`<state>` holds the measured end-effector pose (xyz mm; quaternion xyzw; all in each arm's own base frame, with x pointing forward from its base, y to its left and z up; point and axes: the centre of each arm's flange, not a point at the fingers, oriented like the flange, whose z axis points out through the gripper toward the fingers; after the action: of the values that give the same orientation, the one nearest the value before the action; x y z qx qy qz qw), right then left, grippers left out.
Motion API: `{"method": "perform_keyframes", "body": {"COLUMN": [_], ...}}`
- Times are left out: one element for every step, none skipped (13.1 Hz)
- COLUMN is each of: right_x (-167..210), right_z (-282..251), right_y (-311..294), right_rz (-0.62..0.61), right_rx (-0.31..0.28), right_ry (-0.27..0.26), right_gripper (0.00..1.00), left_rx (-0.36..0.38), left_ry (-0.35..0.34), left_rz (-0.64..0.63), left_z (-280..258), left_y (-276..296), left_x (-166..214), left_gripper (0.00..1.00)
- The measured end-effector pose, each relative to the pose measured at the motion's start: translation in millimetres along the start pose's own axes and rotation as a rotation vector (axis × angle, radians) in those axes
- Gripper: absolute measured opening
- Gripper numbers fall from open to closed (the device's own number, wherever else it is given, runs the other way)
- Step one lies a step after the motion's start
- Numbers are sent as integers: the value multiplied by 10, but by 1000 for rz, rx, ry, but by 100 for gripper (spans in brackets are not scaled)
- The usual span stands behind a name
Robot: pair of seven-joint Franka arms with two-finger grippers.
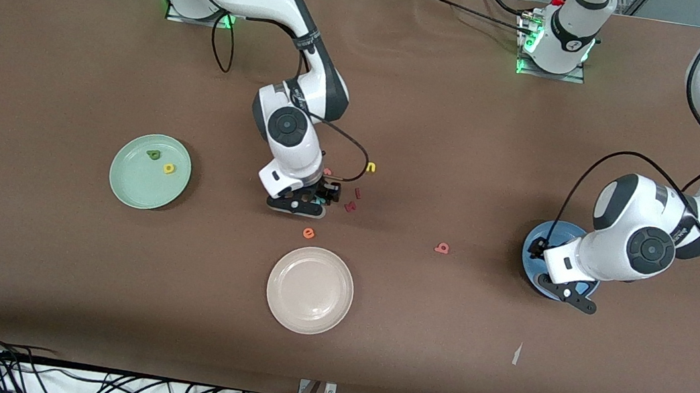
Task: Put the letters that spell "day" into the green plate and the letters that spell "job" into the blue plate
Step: 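Grasp the teal y with the right gripper while the left gripper grasps pink b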
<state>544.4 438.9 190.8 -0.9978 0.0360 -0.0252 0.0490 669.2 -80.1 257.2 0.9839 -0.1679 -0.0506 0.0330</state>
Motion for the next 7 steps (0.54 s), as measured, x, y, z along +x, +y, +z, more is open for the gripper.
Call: {"method": "perform_keyframes", "body": {"right_x": [-24, -33, -36, -38, -40, -43, -46], "right_z": [1, 12, 35, 65, 90, 107, 128], "right_y": [-41, -47, -39, -27, -18, -13, -7], "right_rz": [-5, -7, -7, -7, -9, -9, -10], "right_rx": [4, 3, 0, -5, -9, -11, -14], "right_ry": [-1, -3, -5, -7, -8, -10, -11], "right_gripper": [70, 70, 65, 65, 56, 52, 51], "left_rx": [-14, -20, -24, -30, -36, -41, -49], "left_ry": [4, -2, -10, -16, -19, -17, -5], "left_rz": [-44, -89, -127, -160, -185, -206, -225], "left_z": [0, 63, 143, 230, 309, 369, 424], "left_y": [216, 462, 684, 911, 1125, 1299, 1442], "left_x": [87, 157, 217, 279, 337, 387, 429], "left_gripper": [97, 100, 100, 100, 100, 100, 100]}}
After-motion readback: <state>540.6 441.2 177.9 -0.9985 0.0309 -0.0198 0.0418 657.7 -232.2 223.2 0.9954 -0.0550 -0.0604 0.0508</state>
